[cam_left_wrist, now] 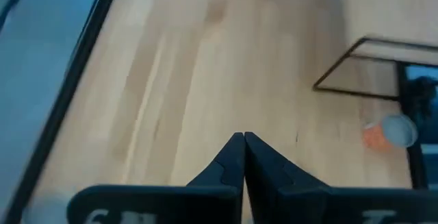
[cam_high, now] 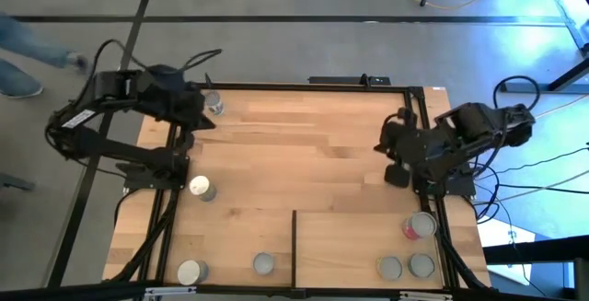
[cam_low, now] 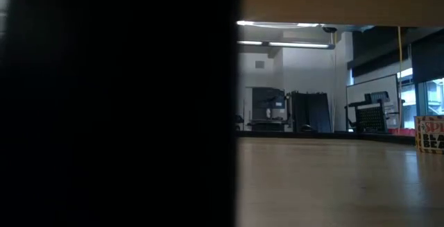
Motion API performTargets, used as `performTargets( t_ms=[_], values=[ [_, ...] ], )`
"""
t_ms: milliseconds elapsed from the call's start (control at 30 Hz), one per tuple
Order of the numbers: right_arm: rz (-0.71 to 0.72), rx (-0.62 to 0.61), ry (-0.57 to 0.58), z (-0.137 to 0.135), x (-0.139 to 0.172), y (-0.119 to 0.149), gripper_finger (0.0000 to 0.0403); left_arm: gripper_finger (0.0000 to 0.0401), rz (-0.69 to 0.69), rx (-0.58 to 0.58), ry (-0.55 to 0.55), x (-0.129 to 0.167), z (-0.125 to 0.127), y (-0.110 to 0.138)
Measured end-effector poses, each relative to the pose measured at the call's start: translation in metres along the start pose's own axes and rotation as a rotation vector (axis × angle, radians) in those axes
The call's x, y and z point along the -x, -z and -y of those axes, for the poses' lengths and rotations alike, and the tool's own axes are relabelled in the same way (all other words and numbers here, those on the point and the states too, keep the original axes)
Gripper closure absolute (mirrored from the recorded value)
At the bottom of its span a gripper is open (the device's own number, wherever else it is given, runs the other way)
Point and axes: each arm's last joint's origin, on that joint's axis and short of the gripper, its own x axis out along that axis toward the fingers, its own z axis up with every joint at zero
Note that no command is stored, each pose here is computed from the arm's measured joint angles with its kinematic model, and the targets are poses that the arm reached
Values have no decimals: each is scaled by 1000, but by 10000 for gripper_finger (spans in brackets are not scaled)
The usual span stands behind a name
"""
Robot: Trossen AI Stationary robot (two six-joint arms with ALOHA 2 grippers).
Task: Pick and place cans onto a shelf
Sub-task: Put the top canned cherries on the shelf
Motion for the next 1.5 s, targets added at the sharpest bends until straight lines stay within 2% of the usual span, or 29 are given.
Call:
performTargets(
  t_ms=[167,300,400,533,633,733,900,1167,1400,1500],
  values=[
    [30,12,-9,8,-6,11,398,401,-16,232,-18,0,0,32],
    [54,66,-64,8,-12,10,398,393,0,322,-103,0,-3,40],
    [60,79,-59,9,-15,10,398,375,-6,405,-171,-1,-5,42],
    [55,73,-61,11,-15,9,398,348,-131,492,-182,-1,-5,54],
    [51,89,-77,10,-15,10,398,338,-248,488,-117,-3,-2,60],
    [51,95,-78,10,-15,10,398,339,-274,452,-16,-8,0,63],
    [52,99,-77,10,-15,10,398,339,-349,409,-32,-21,-1,87],
    [52,124,-75,10,-15,10,398,342,-532,372,-6,-66,-3,141],
    [52,121,-76,10,-15,10,398,343,-481,354,69,-104,-2,155],
    [33,127,-129,9,-15,10,398,344,-465,340,94,-115,0,158]
  ],
)
